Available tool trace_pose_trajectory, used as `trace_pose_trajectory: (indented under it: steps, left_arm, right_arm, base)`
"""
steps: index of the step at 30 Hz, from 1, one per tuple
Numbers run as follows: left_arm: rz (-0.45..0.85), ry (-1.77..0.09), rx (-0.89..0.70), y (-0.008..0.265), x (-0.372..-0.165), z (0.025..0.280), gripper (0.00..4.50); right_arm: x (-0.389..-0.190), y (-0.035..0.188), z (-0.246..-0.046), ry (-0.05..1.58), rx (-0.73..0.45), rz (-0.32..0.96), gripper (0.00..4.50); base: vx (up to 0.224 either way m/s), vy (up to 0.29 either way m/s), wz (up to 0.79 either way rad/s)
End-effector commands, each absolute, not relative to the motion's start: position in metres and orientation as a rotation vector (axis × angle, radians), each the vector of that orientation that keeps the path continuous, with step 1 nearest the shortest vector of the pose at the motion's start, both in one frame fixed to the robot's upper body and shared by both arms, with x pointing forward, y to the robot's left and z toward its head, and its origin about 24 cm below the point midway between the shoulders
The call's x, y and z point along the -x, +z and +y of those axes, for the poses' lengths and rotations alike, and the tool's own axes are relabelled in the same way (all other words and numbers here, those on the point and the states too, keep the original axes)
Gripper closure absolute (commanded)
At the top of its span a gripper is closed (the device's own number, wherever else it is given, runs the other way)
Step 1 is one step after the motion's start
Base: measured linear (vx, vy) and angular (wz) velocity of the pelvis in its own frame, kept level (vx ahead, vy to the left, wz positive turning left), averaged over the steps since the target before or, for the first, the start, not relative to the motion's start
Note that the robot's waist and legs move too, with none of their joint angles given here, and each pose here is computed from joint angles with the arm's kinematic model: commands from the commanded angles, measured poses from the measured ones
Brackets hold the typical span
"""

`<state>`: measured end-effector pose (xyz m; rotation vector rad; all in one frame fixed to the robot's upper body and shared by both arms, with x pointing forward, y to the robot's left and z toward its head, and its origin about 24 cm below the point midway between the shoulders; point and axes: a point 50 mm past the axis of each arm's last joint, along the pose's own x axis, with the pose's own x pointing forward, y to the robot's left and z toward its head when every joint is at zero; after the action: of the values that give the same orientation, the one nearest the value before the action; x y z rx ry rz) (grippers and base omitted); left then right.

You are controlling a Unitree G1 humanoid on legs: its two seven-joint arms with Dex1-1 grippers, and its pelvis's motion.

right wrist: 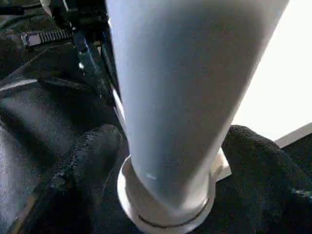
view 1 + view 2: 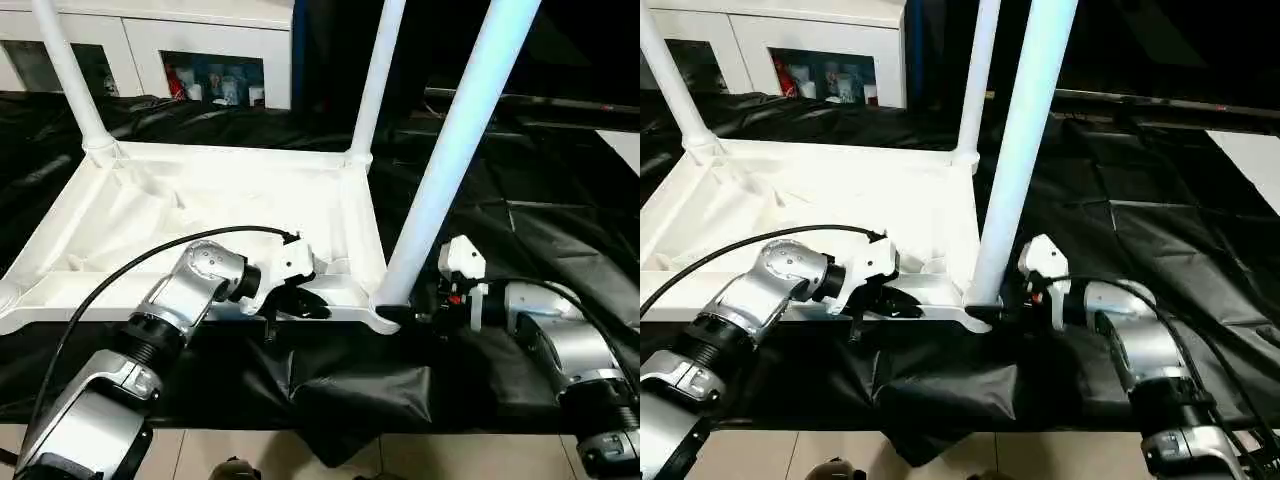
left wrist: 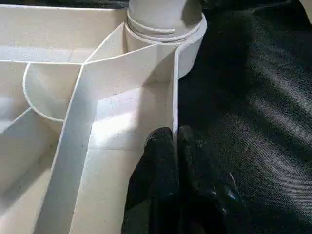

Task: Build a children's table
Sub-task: Rotate leg to tighten

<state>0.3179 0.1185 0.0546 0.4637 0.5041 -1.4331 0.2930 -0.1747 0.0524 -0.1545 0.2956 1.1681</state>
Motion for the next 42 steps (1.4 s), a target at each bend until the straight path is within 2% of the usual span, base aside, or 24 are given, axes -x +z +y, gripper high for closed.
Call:
trace_pose_trajectory:
  steps: [1, 8, 10, 13, 17, 18, 19, 20, 22, 24, 26, 27, 28, 30, 33, 34, 35, 36, 40, 42]
  left_arm:
    - [0.55, -1.401, -0.463, 0.046, -0.317, 0.123, 4.5]
    - [0.544, -1.392, -0.46, 0.045, -0.317, 0.125, 4.5]
    - [0.539, -1.375, -0.468, 0.045, -0.318, 0.125, 4.5]
    - [0.521, -1.327, -0.464, 0.044, -0.322, 0.122, 4.5]
    - [0.464, -1.22, -0.429, 0.039, -0.328, 0.099, 4.5]
    - [0.464, -1.22, -0.429, 0.039, -0.328, 0.099, 4.5]
    - [0.441, -1.19, -0.41, 0.038, -0.33, 0.082, 4.5]
    - [0.431, -1.179, -0.402, 0.038, -0.331, 0.076, 4.5]
    - [0.425, -1.173, -0.396, 0.038, -0.332, 0.072, 4.5]
    - [0.392, -1.158, -0.362, 0.039, -0.333, 0.051, 4.5]
    - [0.376, -1.19, -0.333, 0.04, -0.33, 0.032, 4.5]
    - [0.376, -1.191, -0.332, 0.04, -0.33, 0.032, 4.5]
    - [0.378, -1.231, -0.324, 0.041, -0.327, 0.025, 4.5]
    - [0.379, -1.236, -0.324, 0.04, -0.327, 0.024, 4.5]
    - [0.403, -1.253, -0.333, 0.038, -0.327, 0.031, 4.5]
    - [0.417, -1.265, -0.337, 0.036, -0.326, 0.036, 4.5]
    - [0.425, -1.273, -0.341, 0.035, -0.326, 0.041, 4.5]
    - [0.44, -1.292, -0.336, 0.034, -0.325, 0.049, 4.5]
    - [0.44, -1.327, -0.323, 0.034, -0.324, 0.056, 4.5]
    - [0.413, -1.452, -0.296, 0.037, -0.316, 0.069, 4.5]
  right_arm:
    - [-0.296, 0.053, -0.174, 1.163, 0.156, 0.3, 1.16]
    - [-0.298, 0.05, -0.173, 1.161, 0.145, 0.31, 1.7]
    - [-0.298, 0.048, -0.172, 1.151, 0.13, 0.309, 1.99]
    - [-0.3, 0.043, -0.171, 1.079, 0.104, 0.3, 2.21]
    - [-0.303, 0.021, -0.162, 0.861, 0.055, 0.313, 2.46]
    - [-0.303, 0.021, -0.162, 0.861, 0.055, 0.313, 2.46]
    - [-0.304, 0.011, -0.153, 0.765, 0.026, 0.331, 2.49]
    - [-0.304, 0.009, -0.149, 0.73, 0.014, 0.337, 2.51]
    - [-0.305, 0.007, -0.147, 0.707, 0.007, 0.34, 2.52]
    - [-0.309, 0.003, -0.135, 0.614, -0.004, 0.347, 2.52]
    - [-0.312, 0.004, -0.118, 0.625, 0.026, 0.339, 2.52]
    - [-0.312, 0.004, -0.118, 0.625, 0.026, 0.338, 2.52]
    - [-0.311, 0.008, -0.107, 0.71, 0.037, 0.306, 2.52]
    - [-0.311, 0.009, -0.104, 0.729, 0.037, 0.292, 1.97]
    - [-0.31, 0.018, -0.11, 0.805, -0.033, 0.253, 1.62]
    - [-0.309, 0.022, -0.117, 0.844, -0.02, 0.237, 1.62]
    - [-0.308, 0.024, -0.123, 0.865, -0.002, 0.229, 1.37]
    - [-0.306, 0.029, -0.134, 0.904, 0.021, 0.216, 1.33]
    - [-0.304, 0.035, -0.146, 0.954, 0.043, 0.196, 1.26]
    - [-0.296, 0.042, -0.165, 1.058, 0.057, 0.212, 1.26]
  base:
    - [0.0, 0.0, 0.0]
    - [0.0, 0.0, 0.0]
    - [0.0, 0.0, 0.0]
    - [0.0, 0.0, 0.0]
    - [0.0, 0.0, 0.0]
    - [0.0, 0.0, 0.0]
    - [0.0, 0.0, 0.0]
    - [0.0, 0.0, 0.0]
    - [0.0, 0.0, 0.0]
    - [0.0, 0.0, 0.0]
    - [0.0, 0.0, 0.0]
    - [0.0, 0.0, 0.0]
    - [0.0, 0.0, 0.0]
    - [0.0, 0.0, 0.0]
    - [0.0, 0.0, 0.0]
    - [0.0, 0.0, 0.0]
    - [0.0, 0.0, 0.0]
    - [0.0, 0.0, 0.0]
    - [0.0, 0.0, 0.0]
    - [0.0, 0.0, 0.0]
